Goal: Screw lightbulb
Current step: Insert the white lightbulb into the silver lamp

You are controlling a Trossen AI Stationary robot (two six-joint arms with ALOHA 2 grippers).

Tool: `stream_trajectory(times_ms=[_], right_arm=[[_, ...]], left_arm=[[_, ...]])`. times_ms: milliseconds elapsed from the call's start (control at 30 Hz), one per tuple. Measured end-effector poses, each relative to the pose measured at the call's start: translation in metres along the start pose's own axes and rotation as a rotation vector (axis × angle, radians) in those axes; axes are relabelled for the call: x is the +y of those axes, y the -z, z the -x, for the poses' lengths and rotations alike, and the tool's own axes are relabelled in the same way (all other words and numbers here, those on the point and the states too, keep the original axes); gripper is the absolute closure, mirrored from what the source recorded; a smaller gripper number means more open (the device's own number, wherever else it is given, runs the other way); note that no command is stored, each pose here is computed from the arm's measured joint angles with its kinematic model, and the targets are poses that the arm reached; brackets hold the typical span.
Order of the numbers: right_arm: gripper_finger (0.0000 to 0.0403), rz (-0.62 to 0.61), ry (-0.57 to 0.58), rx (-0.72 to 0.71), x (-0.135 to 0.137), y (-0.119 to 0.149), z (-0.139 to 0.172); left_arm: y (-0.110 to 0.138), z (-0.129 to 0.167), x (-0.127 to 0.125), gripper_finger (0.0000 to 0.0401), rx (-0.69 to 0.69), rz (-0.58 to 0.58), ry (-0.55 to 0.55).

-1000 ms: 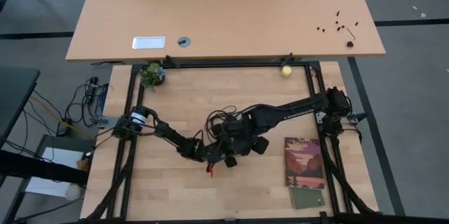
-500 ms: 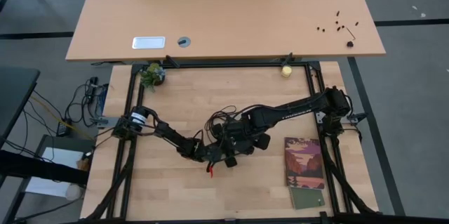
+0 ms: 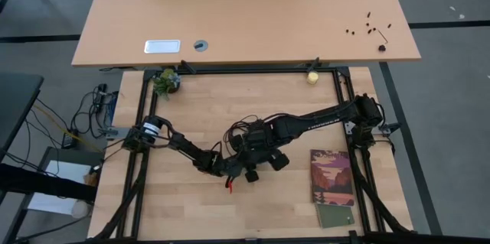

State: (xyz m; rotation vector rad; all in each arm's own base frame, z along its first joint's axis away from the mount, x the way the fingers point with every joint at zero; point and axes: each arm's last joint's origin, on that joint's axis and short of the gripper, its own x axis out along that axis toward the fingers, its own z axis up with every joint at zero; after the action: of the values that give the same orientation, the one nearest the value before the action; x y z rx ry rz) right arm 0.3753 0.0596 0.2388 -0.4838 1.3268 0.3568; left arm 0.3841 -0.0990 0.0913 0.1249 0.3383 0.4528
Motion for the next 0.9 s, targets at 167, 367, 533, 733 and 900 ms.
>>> stream_trajectory(times_ms=[167, 367, 533, 733, 900], right_arm=[[0.0128, -0.338, -0.006, 0.002, -0.0042, 0.0021, -0.0003], [0.0143, -0.77, -0.003, -0.002, -0.0078, 0.0031, -0.0006], [0.0128, -1.101, -0.003, -0.002, -0.0077, 0.0031, -0.0008], [0.0125, -1.343, -0.012, -0.016, -0.0081, 0.0017, -0.0008], [0.013, -1.435, -0.014, -0.02, -0.0082, 0.0013, -0.0008]], left_arm=[[-0.0001, 0.0, 0.0001, 0.0223, -0.001, 0.003, -0.004], [0.0, -0.0001, 0.0003, 0.0223, -0.001, 0.011, -0.008], [0.0002, 0.0, 0.0003, 0.0223, -0.001, 0.035, -0.009], [0.0004, -0.0001, 0.0006, 0.0223, 0.0, 0.067, -0.016], [0.0004, -0.0001, 0.0005, 0.0223, 0.0, 0.072, -0.015]])
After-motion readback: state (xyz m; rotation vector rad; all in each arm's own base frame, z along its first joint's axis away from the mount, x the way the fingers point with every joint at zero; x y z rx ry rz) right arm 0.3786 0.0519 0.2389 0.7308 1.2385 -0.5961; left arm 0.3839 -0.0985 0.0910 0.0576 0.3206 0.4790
